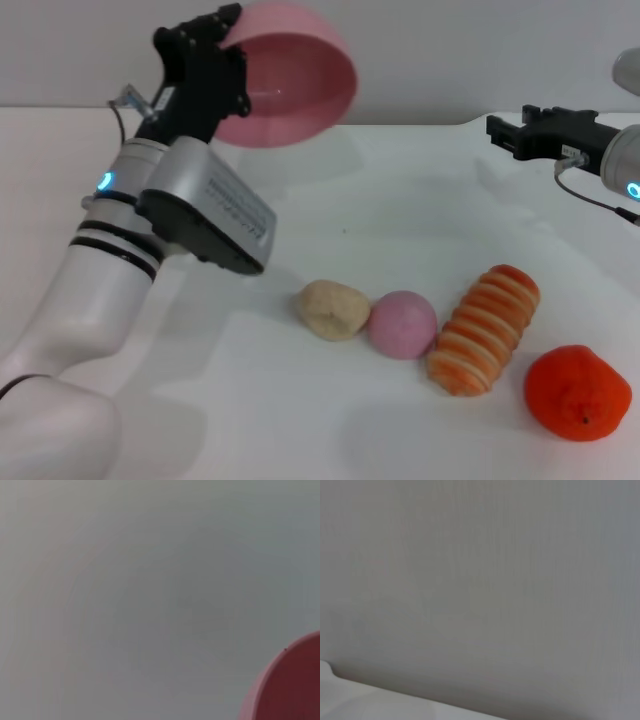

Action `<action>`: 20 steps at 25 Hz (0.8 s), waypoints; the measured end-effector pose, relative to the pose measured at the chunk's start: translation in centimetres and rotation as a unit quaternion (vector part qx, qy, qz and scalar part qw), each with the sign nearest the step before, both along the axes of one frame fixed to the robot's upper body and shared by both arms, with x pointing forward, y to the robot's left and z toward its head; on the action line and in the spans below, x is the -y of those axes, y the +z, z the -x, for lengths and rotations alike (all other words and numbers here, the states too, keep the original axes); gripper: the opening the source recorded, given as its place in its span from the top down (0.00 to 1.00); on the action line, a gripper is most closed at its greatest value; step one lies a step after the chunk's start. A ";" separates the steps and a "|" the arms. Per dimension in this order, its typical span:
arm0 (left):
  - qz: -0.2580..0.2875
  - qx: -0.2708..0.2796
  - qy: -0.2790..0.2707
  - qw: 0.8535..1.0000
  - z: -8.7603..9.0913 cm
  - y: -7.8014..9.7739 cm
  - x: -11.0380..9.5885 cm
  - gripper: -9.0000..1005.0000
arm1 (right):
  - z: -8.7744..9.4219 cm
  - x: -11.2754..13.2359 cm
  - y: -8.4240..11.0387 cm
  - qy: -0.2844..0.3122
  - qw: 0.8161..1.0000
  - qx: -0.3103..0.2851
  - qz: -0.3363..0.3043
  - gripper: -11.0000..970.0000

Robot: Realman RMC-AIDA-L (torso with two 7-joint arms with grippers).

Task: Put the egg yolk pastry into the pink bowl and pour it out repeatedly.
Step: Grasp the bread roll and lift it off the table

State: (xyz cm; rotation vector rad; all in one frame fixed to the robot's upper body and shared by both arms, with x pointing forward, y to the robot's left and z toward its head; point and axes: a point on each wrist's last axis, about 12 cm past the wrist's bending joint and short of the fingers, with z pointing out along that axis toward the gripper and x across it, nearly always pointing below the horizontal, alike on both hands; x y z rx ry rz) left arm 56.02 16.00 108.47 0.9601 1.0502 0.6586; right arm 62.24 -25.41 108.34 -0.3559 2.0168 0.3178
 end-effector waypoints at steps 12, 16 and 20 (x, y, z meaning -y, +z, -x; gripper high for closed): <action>0.433 -0.225 0.149 0.860 -3.7 2.9 -7.3 0.99 | -1.2 -2.3 3.9 0.040 0.985 0.002 -0.165 0.44; 0.519 -0.354 0.059 0.776 -3.8 3.5 -11.2 0.99 | -2.1 -3.4 6.3 0.095 0.970 -0.042 -0.219 0.44; 0.518 -0.452 0.006 0.726 -2.3 3.8 -13.4 0.99 | -2.7 -4.4 7.1 0.146 0.963 -0.111 -0.195 0.44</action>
